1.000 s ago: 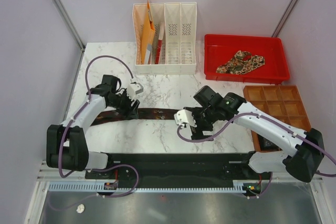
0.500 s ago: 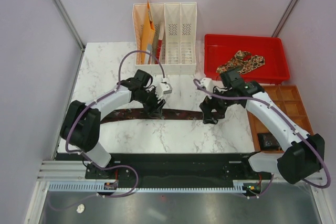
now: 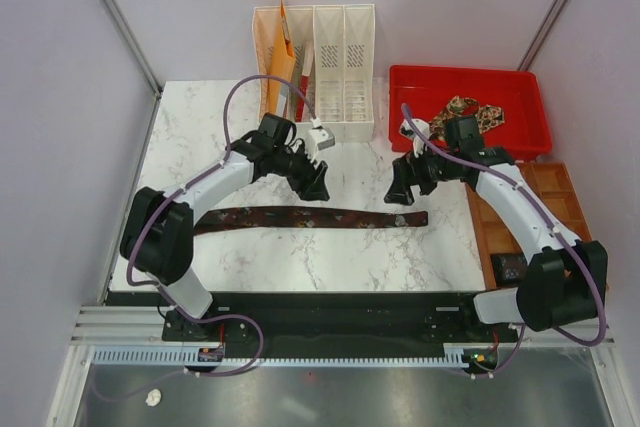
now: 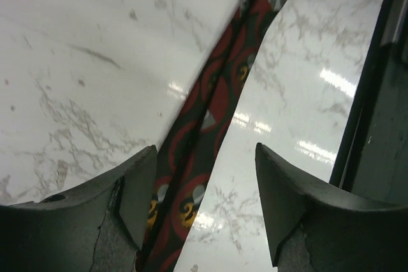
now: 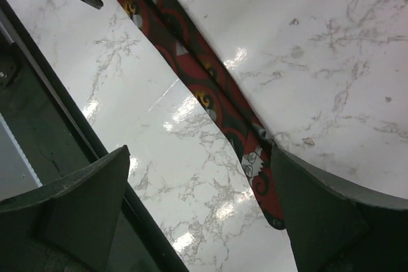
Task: Roll the ties
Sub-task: Flatten out the tie at the center of the board.
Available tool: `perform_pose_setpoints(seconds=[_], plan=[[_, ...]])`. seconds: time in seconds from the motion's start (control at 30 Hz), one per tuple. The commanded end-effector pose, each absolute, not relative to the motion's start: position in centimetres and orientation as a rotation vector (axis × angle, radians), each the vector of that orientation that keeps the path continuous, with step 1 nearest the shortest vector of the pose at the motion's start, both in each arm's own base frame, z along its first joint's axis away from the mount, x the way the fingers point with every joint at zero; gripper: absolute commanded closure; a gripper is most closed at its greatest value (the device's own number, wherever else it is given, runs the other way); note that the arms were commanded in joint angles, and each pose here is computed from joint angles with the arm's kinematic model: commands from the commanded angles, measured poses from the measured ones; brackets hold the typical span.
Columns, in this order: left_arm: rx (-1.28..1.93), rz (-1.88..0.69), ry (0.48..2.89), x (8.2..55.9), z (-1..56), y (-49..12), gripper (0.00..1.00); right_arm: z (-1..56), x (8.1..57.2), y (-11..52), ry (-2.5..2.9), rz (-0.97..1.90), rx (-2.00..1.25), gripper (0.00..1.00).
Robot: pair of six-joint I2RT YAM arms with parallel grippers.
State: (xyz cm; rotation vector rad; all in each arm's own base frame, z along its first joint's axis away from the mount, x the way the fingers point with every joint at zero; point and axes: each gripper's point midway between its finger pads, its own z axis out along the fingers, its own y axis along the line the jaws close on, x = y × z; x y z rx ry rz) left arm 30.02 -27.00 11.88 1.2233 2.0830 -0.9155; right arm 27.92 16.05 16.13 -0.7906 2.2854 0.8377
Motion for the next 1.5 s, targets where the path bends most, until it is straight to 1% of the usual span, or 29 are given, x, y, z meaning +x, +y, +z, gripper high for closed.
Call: perform_pose_setpoints(seconds=[0.0, 0.07, 0.13, 0.2, 0.23, 0.3, 0.33, 0.4, 0.5, 0.57, 0.6, 0.7, 0.73, 0.9, 0.97, 1.03, 1.07, 1.1, 1.13, 1.17, 1.23, 1.27, 1.3, 1.37, 1.47], plan=[[1.040, -1.081, 1.950, 31.0, 18.7, -30.2, 0.30, 18.5, 29.4, 18.1, 2.163, 0.926, -0.853, 0.02], [1.025, -1.057, 1.967, 31.1, 18.1, -29.9, 0.27, 18.3, 27.6, 18.1, 2.184, 0.975, -0.913, 0.02], [1.007, -1.065, 1.945, 31.0, 18.8, -30.0, 0.26, 19.7, 25.6, 19.5, 2.093, 1.129, -0.993, 0.02], [0.906, -1.121, 1.933, 31.1, 19.8, -30.5, 0.23, 21.1, 24.3, 21.2, 2.020, 1.216, -1.040, 0.02], [0.877, -1.152, 1.911, 30.8, 20.7, -30.7, 0.22, 21.7, 22.6, 23.0, 1.978, 1.289, -1.104, 0.02], [0.753, -1.223, 1.886, 30.7, 21.7, -31.3, 0.07, 22.0, 21.5, 24.9, 1.925, 1.340, -1.164, 0.02], [0.711, -1.239, 1.863, 30.5, 22.6, -31.4, 0.01, 22.2, 20.1, 26.4, 1.932, 1.403, -1.181, 0.02], [0.653, -1.309, 1.815, 29.5, 23.2, -32.6, 0.00, 22.3, 20.3, 28.0, 1.879, 1.420, -1.183, 0.02], [0.621, -1.372, 1.845, 28.5, 23.0, -34.0, 0.00, 22.7, 20.0, 29.6, 1.834, 1.404, -1.237, 0.02], [0.604, -1.340, 1.852, 29.0, 22.9, -34.1, 0.00, 22.4, 20.4, 29.0, 1.866, 1.342, -1.253, 0.02], [0.596, -1.313, 1.889, 29.1, 22.3, -33.7, 0.00, 22.4, 20.7, 28.3, 1.891, 1.308, -1.239, 0.02], [0.623, -1.220, 1.889, 29.9, 21.8, -32.9, 0.00, 22.1, 23.2, 24.9, 1.983, 1.234, -1.074, 0.02], [0.627, -1.207, 1.908, 29.7, 21.2, -32.7, 0.00, 22.1, 24.8, 23.0, 2.003, 1.195, -0.994, 0.02], [0.676, -1.115, 1.944, 29.5, 19.1, -31.3, 0.00, 20.3, 26.1, 17.4, 2.155, 1.019, -0.905, 0.02], [0.708, -1.061, 1.956, 29.7, 18.0, -30.5, 0.00, 18.9, 25.6, 15.9, 2.246, 1.012, -0.850, 0.02], [0.769, -1.010, 1.966, 29.6, 16.9, -29.7, 0.00, 17.3, 26.2, 13.7, 2.344, 0.976, -0.715, 0.02], [0.808, -0.985, 1.966, 29.5, 16.5, -29.5, 0.01, 16.4, 26.6, 12.9, 2.388, 0.958, -0.661, 0.03], [0.885, -0.929, 1.931, 29.7, 16.2, -29.2, 0.04, 15.3, 27.1, 11.4, 2.465, 0.888, -0.561, 0.05], [0.935, -0.900, 1.957, 29.2, 15.2, -28.6, 0.05, 14.1, 27.3, 10.7, 2.513, 0.869, -0.511, 0.06], [0.979, -0.874, 1.953, 29.0, 14.7, -28.3, 0.05, 13.4, 27.4, 10.3, 2.545, 0.845, -0.476, 0.10], [1.099, -0.799, 1.899, 28.6, 14.1, -27.5, 0.07, 11.9, 28.0, 8.1, 2.617, 0.752, -0.324, 0.13], [1.130, -0.779, 1.904, 28.3, 13.6, -27.0, 0.08, 11.5, 27.9, 7.7, 2.637, 0.738, -0.299, 0.18], [1.180, -0.736, 1.885, 28.3, 13.0, -26.6, 0.11, 11.2, 28.1, 7.4, 2.645, 0.716, -0.273, 0.20], [1.214, -0.700, 1.898, 28.1, 12.1, -25.9, 0.13, 10.6, 27.6, 7.7, 2.666, 0.745, -0.251, 0.26], [1.246, -0.631, 1.911, 28.3, 11.0, -25.1, 0.14, 9.0, 27.4, 7.2, 2.714, 0.711, -0.205, 0.30]])
